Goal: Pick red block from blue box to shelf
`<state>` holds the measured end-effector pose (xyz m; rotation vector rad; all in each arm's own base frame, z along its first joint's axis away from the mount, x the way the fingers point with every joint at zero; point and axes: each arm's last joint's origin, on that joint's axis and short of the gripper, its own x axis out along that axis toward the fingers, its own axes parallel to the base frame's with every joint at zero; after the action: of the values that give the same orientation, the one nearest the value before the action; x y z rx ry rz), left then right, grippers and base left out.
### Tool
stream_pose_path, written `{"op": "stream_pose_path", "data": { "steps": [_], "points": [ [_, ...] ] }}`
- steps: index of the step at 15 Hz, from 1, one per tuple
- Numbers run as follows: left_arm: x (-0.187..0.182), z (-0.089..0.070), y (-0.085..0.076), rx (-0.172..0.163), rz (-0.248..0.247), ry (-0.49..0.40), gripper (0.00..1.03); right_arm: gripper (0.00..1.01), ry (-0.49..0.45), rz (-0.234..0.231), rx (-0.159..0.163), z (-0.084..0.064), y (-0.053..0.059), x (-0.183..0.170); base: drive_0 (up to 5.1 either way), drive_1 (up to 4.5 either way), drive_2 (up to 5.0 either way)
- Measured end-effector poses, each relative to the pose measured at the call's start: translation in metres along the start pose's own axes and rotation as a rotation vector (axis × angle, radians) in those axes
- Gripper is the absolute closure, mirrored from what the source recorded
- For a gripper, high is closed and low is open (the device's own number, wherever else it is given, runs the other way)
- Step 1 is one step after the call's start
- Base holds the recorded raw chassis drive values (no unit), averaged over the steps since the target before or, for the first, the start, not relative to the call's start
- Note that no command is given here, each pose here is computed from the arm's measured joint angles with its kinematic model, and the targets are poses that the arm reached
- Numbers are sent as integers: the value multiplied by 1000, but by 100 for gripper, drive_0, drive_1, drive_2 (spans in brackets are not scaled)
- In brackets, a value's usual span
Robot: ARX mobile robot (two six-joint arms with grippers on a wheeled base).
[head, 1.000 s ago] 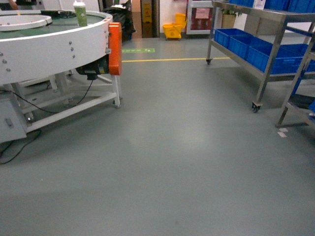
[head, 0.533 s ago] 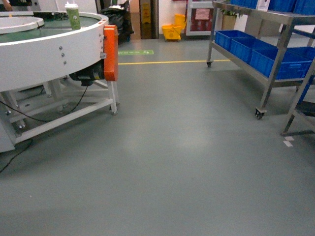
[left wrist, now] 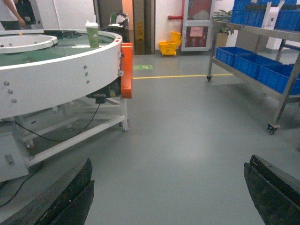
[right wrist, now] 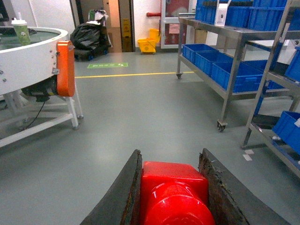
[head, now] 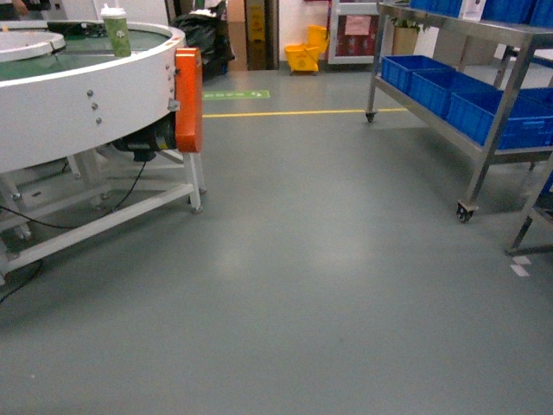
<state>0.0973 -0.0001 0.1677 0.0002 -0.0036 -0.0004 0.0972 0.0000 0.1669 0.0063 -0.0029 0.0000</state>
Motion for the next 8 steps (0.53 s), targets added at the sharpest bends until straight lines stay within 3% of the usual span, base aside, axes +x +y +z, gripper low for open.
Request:
{"op": "stream_pose_path", "data": {
  "steps": [8],
  "points": [
    [0,0,0,0,0,2,5,72,1,0,0,0,0,0,-8,425,-441]
  ]
}}
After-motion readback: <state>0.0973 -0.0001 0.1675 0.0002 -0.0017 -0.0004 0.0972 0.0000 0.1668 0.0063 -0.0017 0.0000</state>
